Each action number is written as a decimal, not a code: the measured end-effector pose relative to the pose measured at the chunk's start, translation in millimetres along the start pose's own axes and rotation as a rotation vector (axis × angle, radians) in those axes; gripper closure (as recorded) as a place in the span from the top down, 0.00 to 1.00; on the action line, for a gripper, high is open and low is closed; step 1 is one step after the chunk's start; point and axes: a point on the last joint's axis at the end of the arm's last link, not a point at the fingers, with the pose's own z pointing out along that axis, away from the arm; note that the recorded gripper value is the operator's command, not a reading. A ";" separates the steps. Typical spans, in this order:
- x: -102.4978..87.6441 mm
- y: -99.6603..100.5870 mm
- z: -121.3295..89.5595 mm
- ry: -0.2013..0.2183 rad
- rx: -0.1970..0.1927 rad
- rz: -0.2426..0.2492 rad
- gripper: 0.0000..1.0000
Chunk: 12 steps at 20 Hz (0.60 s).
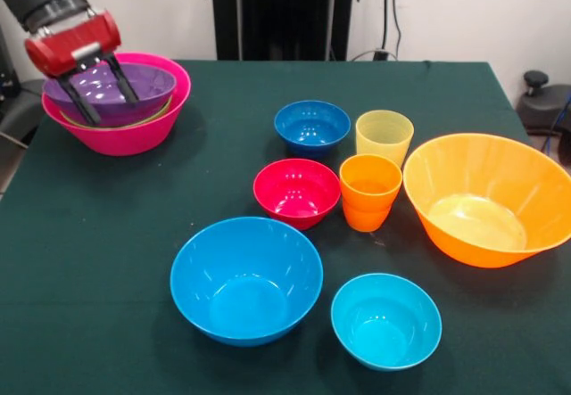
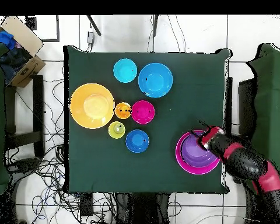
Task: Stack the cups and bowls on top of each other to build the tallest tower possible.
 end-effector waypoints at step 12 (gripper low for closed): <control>21.2 9.2 -46.4 -0.334 0.038 -0.002 1.00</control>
